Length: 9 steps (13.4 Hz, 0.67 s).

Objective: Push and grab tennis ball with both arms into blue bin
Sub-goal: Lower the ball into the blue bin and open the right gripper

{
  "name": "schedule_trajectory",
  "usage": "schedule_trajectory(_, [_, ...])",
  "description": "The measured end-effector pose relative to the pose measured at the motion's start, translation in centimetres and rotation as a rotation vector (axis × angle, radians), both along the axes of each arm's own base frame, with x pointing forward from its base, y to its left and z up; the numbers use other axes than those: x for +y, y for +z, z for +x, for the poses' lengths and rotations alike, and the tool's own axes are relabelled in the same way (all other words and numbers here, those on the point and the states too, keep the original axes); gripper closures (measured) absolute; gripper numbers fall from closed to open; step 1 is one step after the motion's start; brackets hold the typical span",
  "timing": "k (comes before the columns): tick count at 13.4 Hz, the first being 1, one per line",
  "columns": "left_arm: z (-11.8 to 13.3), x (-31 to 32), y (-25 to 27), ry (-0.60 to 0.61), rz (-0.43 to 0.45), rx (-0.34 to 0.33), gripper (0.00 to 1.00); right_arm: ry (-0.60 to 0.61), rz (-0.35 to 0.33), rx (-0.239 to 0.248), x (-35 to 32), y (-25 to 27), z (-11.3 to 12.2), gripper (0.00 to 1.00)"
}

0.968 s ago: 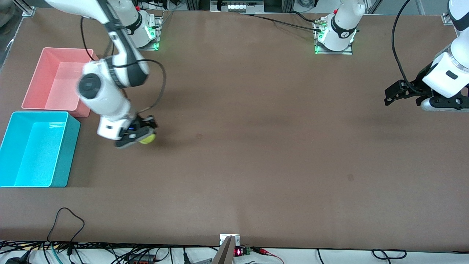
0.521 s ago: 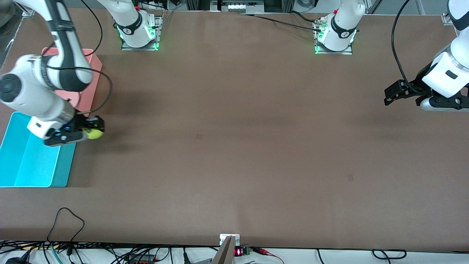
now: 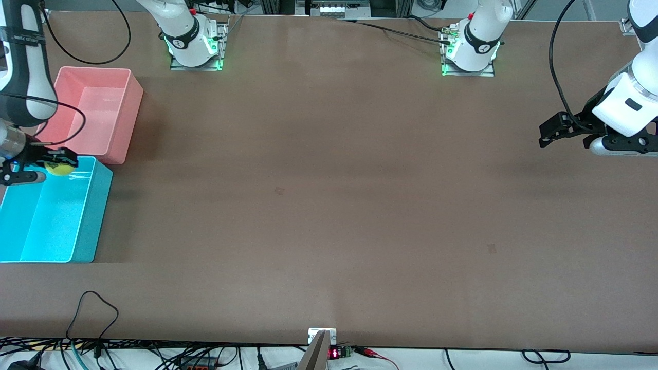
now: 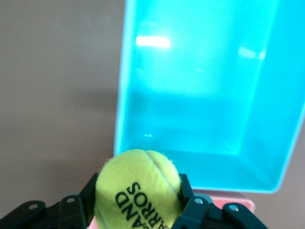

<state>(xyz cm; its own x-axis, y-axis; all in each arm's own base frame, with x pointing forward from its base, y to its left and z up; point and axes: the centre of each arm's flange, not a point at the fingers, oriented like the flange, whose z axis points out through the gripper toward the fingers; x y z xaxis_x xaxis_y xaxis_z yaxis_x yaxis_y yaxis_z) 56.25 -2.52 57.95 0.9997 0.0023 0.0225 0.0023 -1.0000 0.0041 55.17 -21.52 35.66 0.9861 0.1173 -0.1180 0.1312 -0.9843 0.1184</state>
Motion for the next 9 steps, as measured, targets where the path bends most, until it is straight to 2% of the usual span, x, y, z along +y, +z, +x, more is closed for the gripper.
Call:
schedule_trajectory(3, [0.0,0.0,0.0,0.000,0.000,-0.001,0.00,-0.016,-0.035,-0.017,-2.3,-1.8,0.2,0.32])
schedule_trajectory(9, [0.1,-0.4,0.6,-0.008,-0.001,-0.012,0.00,-0.029,-0.069,-0.014,-6.3,-9.1,-0.1,0.32])
